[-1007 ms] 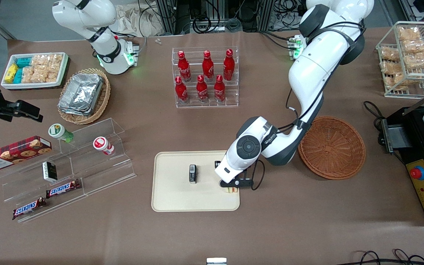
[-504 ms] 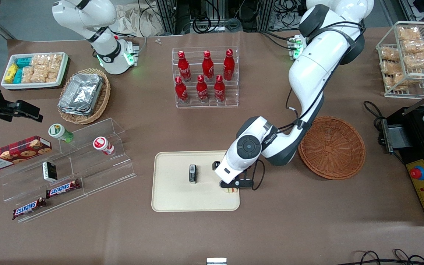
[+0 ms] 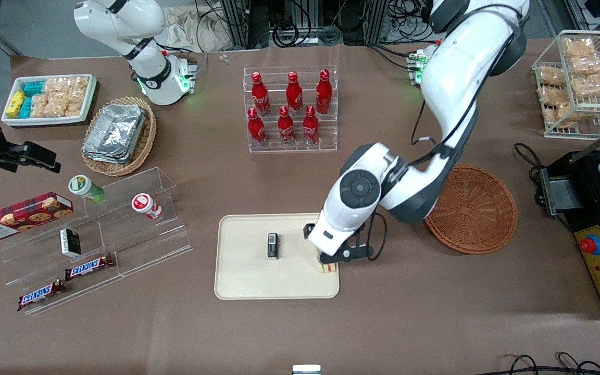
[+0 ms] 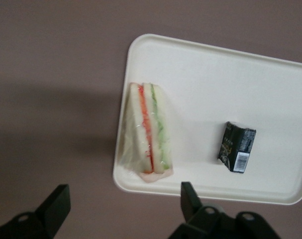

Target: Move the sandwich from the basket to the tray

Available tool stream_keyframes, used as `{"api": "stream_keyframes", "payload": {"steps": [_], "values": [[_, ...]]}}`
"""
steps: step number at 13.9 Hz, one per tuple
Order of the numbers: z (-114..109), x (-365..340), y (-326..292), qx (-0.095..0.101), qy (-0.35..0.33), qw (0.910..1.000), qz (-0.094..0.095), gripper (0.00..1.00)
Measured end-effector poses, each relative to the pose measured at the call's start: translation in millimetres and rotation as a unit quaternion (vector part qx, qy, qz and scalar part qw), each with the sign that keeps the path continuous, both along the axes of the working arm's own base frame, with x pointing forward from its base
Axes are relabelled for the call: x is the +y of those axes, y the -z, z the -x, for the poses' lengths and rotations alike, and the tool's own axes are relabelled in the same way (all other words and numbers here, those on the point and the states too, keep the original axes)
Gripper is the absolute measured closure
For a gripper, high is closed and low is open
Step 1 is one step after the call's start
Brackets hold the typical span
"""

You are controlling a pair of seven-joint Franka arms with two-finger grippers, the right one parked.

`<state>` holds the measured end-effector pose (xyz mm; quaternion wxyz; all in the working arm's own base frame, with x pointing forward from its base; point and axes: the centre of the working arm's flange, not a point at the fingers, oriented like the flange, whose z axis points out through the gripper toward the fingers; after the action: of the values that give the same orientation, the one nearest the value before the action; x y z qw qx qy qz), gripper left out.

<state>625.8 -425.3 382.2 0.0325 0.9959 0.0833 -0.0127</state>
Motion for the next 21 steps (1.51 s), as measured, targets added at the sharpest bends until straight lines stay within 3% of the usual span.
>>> {"api": "stream_keyframes", "payload": {"steps": [4,7,9,12,15,21], "values": [[11,73,-74,-0.006,-0.023,0.9982,-0.055,0.09],[35,138,-96,-0.040,-0.021,0.9963,-0.072,0.08],[56,185,-110,-0.041,-0.001,0.9965,-0.072,0.07],[70,271,-147,-0.027,0.035,0.9976,-0.054,0.05],[69,343,-177,-0.029,0.034,0.9975,-0.054,0.01],[63,391,-179,-0.013,0.093,0.9943,-0.052,0.00]]}}
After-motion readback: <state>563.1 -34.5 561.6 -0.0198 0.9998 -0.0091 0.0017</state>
